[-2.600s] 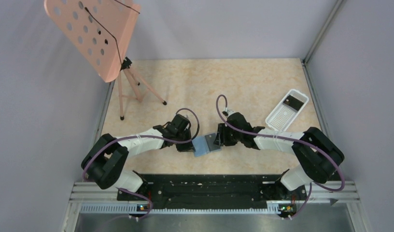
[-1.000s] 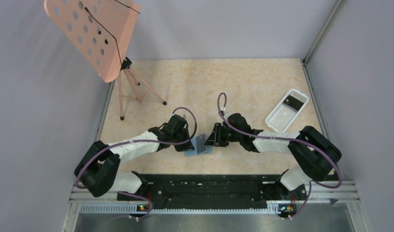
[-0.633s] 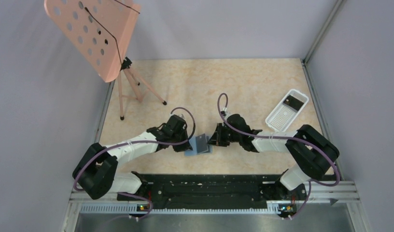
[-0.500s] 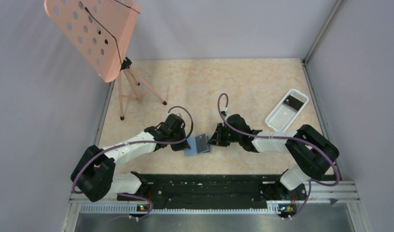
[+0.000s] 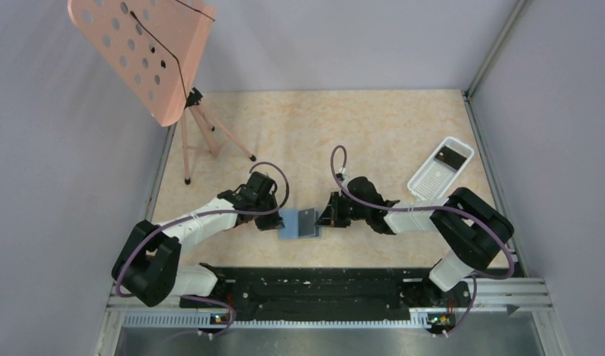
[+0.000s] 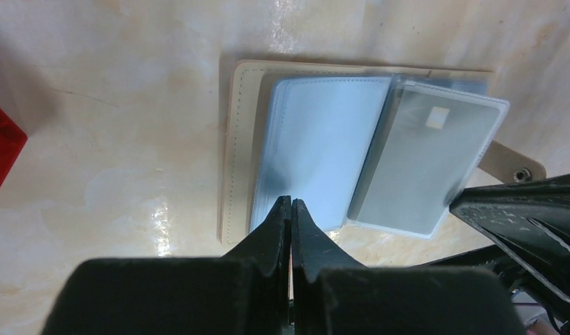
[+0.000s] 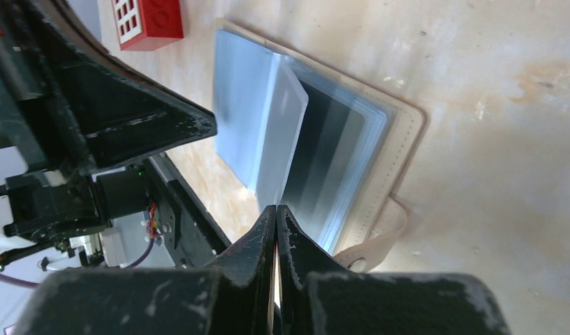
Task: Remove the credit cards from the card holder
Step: Remove the credit card from the card holder.
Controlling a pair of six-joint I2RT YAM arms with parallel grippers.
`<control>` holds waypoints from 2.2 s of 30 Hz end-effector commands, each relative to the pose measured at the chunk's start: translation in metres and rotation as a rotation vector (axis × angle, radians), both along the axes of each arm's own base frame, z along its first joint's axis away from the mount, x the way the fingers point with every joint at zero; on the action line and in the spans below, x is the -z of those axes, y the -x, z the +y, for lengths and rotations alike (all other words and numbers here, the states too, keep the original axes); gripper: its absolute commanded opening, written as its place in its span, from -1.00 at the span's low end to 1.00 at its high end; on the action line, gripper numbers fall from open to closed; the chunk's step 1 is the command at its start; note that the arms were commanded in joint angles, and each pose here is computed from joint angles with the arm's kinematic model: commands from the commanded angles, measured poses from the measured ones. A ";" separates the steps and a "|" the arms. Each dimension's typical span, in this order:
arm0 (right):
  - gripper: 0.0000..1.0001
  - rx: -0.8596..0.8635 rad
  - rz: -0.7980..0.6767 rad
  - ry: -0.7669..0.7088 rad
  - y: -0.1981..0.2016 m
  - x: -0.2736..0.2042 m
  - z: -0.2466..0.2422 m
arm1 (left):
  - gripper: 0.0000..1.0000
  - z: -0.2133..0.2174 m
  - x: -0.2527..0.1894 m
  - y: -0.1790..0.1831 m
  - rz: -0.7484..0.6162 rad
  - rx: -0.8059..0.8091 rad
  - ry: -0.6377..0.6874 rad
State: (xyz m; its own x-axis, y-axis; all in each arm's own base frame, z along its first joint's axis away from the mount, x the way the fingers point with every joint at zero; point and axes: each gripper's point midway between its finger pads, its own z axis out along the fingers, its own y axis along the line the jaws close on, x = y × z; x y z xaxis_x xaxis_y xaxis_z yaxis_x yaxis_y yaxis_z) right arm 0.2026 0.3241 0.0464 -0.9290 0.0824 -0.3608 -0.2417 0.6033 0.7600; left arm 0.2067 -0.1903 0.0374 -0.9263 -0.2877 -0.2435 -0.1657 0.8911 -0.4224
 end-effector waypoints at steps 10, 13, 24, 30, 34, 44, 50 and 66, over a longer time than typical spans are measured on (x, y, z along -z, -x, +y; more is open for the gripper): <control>-0.65 -0.074 -0.060 -0.127 0.001 -0.033 0.036 | -1.00 0.000 0.010 -0.001 0.018 0.007 0.012; -0.62 -0.102 -0.058 -0.142 0.006 -0.035 0.048 | -1.00 0.001 0.007 -0.002 0.011 0.003 0.016; -0.23 -0.150 -0.090 -0.169 0.014 -0.046 0.063 | -1.00 0.009 -0.013 -0.014 -0.036 -0.036 0.005; -0.16 -0.177 -0.099 -0.190 0.016 -0.048 0.070 | -0.99 0.030 -0.042 -0.028 -0.158 -0.137 -0.011; -0.15 -0.197 -0.099 -0.206 0.017 -0.050 0.079 | -0.99 0.044 -0.052 -0.033 -0.200 -0.187 -0.027; 0.08 -0.218 -0.092 -0.172 0.021 -0.041 0.083 | -0.91 0.046 -0.057 -0.034 -0.211 -0.180 -0.015; 0.04 -0.146 -0.064 -0.010 0.011 -0.015 0.067 | -0.82 0.025 -0.048 -0.027 -0.177 -0.084 0.073; -0.10 -0.026 -0.051 0.209 -0.006 0.025 0.037 | -0.45 0.008 -0.001 -0.007 -0.028 0.001 0.122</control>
